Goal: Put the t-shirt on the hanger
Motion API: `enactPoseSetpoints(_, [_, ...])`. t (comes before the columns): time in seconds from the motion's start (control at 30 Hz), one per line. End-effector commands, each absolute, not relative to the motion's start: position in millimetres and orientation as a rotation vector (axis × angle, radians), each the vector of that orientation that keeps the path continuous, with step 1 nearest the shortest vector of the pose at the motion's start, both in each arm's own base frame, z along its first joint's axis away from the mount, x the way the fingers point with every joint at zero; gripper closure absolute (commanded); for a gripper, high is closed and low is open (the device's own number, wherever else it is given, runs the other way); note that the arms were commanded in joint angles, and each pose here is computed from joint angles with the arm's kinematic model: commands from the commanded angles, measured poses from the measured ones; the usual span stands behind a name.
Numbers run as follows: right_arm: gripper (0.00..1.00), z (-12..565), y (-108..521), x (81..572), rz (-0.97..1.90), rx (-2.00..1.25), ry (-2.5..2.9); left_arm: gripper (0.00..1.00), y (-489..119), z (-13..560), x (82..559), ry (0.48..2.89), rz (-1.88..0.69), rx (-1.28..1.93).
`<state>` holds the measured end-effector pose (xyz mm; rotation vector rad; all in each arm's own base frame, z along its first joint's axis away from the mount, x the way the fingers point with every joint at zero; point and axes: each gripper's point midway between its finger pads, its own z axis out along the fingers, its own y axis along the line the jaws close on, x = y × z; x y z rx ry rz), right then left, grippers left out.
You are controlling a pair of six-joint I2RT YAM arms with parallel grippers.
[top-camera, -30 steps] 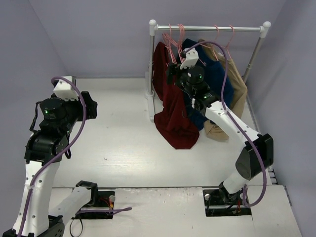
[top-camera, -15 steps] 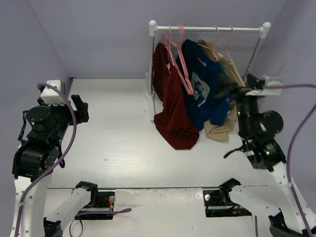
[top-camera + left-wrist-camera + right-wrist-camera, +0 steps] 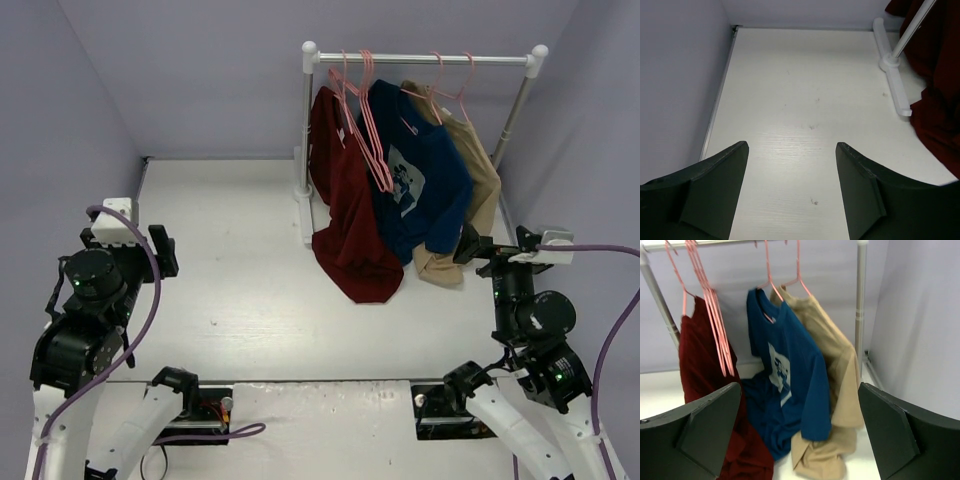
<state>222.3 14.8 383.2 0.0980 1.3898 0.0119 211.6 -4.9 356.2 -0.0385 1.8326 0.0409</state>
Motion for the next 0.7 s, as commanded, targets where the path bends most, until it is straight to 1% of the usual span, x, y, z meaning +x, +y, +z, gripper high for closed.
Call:
enactPoseSetpoints(0.0, [0.00,374.7,6.5,226.4,0.045,0.258,1.400,0.34,2.8,358.6,214.5,1.800,0.094,-0.048])
enactPoseSetpoints(0.17, [0.00,372.2,6.5,244.7,0.005,0.334,1.444,0.34,3.4,347.2,218.6,1.832,0.112,-0.046])
enactPoseSetpoints(0.33, [0.00,378.6,5.3,253.8,-0.020,0.380,1.451,0.34,2.7,352.3,222.4,1.830,0.115,-0.043])
enactPoseSetpoints(0.67, [0.00,386.9,20.0,261.8,0.006,0.293,1.468,0.34,3.5,350.5,222.8,1.838,0.128,-0.033])
